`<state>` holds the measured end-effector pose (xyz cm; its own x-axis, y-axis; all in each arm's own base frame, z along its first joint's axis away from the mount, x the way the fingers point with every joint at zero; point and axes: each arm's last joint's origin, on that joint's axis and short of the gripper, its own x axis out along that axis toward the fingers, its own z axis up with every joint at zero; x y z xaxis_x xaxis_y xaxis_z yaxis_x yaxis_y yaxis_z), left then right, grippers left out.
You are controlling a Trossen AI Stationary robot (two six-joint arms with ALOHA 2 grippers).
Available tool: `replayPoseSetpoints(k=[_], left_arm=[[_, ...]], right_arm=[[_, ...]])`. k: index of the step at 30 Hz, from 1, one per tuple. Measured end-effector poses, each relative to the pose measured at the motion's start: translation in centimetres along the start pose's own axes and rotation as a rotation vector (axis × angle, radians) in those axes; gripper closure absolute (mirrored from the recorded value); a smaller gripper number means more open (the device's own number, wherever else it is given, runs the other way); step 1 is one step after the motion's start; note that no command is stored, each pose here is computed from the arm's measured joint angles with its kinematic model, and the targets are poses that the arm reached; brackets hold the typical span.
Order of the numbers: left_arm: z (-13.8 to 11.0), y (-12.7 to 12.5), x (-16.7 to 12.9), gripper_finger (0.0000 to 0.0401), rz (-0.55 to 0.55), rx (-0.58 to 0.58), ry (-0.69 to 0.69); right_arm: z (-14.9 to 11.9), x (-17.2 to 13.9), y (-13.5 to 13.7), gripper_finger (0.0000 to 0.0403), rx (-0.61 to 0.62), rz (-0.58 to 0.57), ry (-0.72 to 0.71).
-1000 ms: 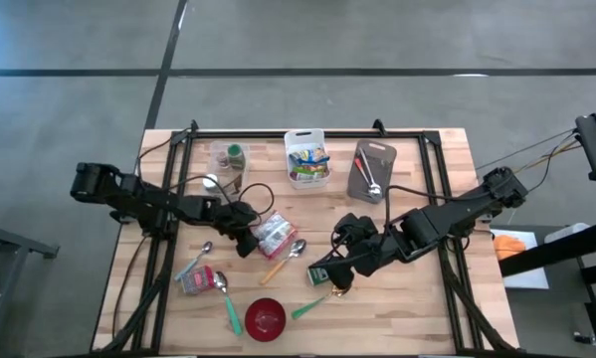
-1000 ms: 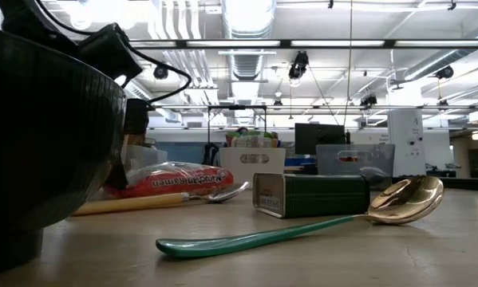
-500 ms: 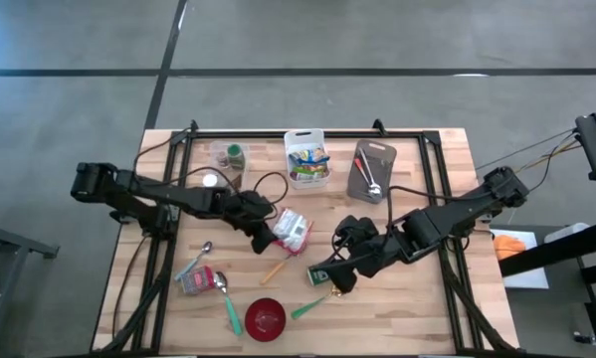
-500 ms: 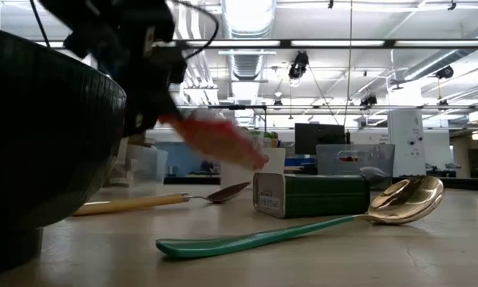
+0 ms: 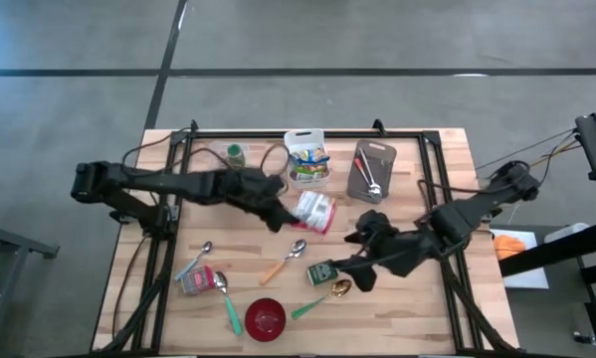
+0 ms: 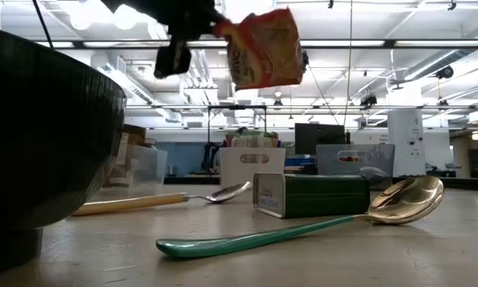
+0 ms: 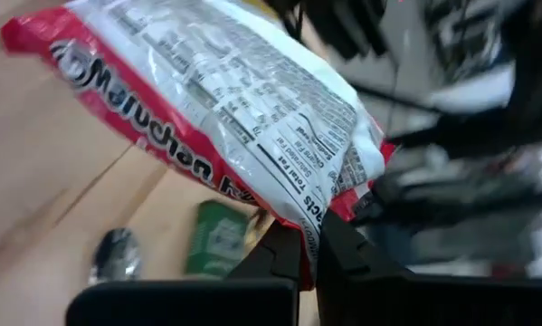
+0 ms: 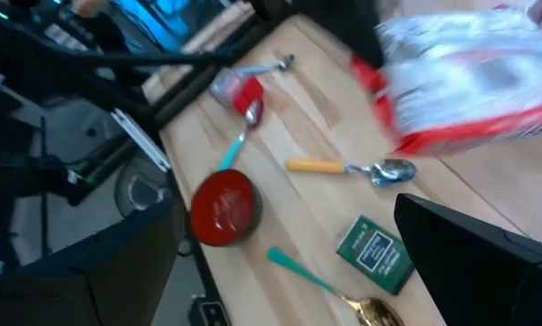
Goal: Pick & Place Food Item
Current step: Put the red noodle pack into the white bin
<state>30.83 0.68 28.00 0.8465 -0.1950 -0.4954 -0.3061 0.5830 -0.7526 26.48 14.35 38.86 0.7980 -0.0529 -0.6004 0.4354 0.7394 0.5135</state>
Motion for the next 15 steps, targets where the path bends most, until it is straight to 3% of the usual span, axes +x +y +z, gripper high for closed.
replayPoseSetpoints(k=[9, 15], left_arm=[[7.6, 1.0, -4.6, 0.04, -0.001, -0.253, -0.103], [10.5, 2.8, -7.2, 0.04, 0.002, -0.348, -0.146]], right_arm=[[0.5, -3.0, -0.3, 0.0005, 0.014, 0.065, -0.036], [0.6, -4.3, -0.5, 0.0005, -0.024, 0.103, -0.01]])
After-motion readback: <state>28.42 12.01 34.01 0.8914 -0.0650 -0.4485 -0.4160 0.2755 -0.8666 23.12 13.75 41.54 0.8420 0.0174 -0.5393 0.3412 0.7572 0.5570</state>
